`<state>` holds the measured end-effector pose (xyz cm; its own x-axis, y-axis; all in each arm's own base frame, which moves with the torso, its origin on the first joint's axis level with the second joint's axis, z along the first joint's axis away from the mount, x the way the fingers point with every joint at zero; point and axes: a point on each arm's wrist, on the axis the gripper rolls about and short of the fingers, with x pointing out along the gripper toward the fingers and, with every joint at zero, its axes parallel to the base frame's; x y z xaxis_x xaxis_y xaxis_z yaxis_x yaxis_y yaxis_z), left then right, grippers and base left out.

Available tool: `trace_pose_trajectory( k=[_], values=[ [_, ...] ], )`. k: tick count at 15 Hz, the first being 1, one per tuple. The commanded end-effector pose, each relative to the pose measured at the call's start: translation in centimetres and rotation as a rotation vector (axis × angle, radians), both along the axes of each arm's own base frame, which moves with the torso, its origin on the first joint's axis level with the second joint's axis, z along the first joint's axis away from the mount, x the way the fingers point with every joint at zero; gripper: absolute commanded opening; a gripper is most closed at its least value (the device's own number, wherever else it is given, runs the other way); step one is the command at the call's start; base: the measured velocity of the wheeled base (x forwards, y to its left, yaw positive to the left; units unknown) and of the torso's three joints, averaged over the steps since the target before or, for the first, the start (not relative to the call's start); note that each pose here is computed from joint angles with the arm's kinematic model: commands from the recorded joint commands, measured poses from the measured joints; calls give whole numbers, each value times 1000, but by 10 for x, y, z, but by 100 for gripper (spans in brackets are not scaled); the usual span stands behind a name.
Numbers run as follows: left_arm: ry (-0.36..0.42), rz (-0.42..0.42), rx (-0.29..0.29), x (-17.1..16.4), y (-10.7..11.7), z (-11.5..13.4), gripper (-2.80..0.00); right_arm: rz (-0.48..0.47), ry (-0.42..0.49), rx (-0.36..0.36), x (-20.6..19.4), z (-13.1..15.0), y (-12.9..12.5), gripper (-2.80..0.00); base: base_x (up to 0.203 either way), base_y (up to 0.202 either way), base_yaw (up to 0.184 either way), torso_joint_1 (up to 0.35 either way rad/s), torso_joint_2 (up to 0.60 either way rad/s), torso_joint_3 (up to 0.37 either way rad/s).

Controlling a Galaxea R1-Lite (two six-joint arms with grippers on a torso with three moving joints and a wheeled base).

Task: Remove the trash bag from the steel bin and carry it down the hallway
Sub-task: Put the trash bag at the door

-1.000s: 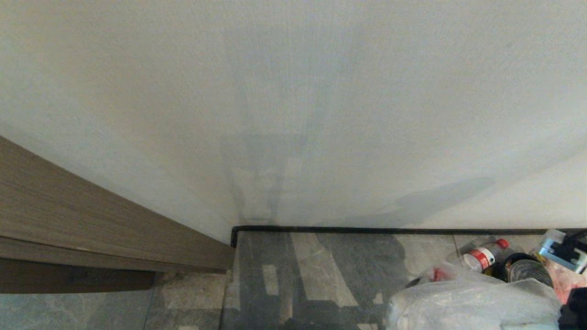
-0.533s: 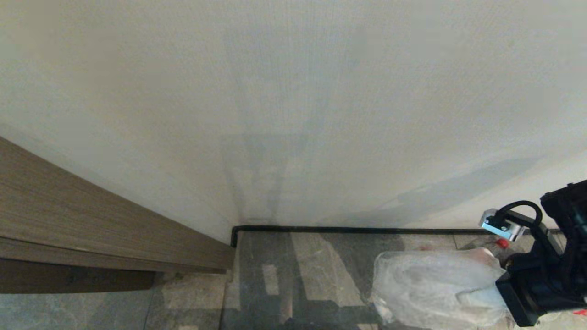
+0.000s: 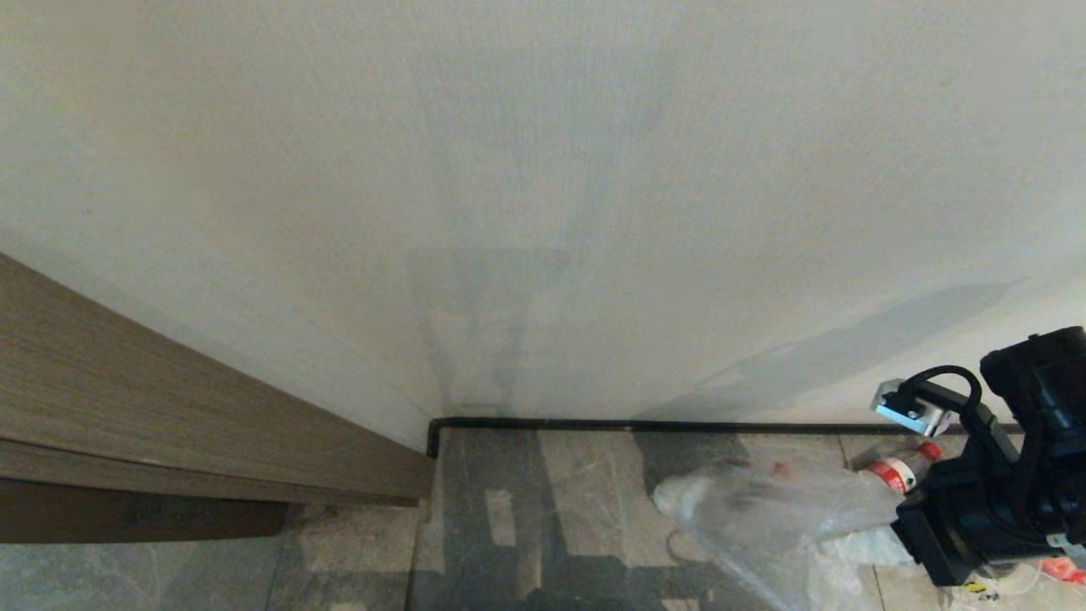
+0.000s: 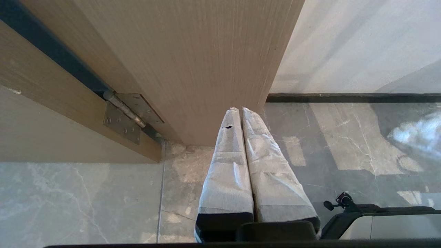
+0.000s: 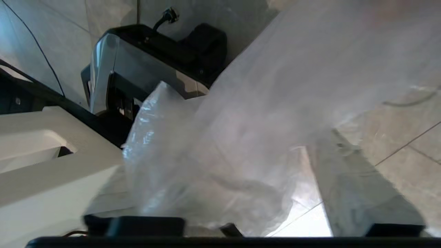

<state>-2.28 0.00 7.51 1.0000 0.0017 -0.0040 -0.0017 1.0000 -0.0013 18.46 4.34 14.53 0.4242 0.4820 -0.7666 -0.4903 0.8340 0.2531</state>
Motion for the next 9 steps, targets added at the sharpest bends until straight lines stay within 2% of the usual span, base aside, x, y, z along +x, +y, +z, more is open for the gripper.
trace_pose_trajectory(
  k=[1, 3, 6, 7, 9],
  values=[
    [-1, 0, 0, 0, 0, 0, -280, 3, -30, 7, -8, 6, -1, 0, 0, 0, 0, 0, 0, 0],
    [-1, 1, 0, 0, 0, 0, -280, 45, -35, 4, -9, 6, 7, 0, 0, 0, 0, 0, 0, 0],
    [0, 1, 0, 0, 0, 0, -280, 114, -119, -13, -10, 20, 26, 0, 0, 0, 0, 0, 0, 0],
    [0, 0, 0, 0, 0, 0, -280, 108, -125, -11, -11, 23, 29, 0, 0, 0, 0, 0, 0, 0],
    [-1, 0, 0, 0, 0, 0, -280, 83, -78, -67, -21, 7, 24, 0, 0, 0, 0, 0, 0, 0]
  ],
)
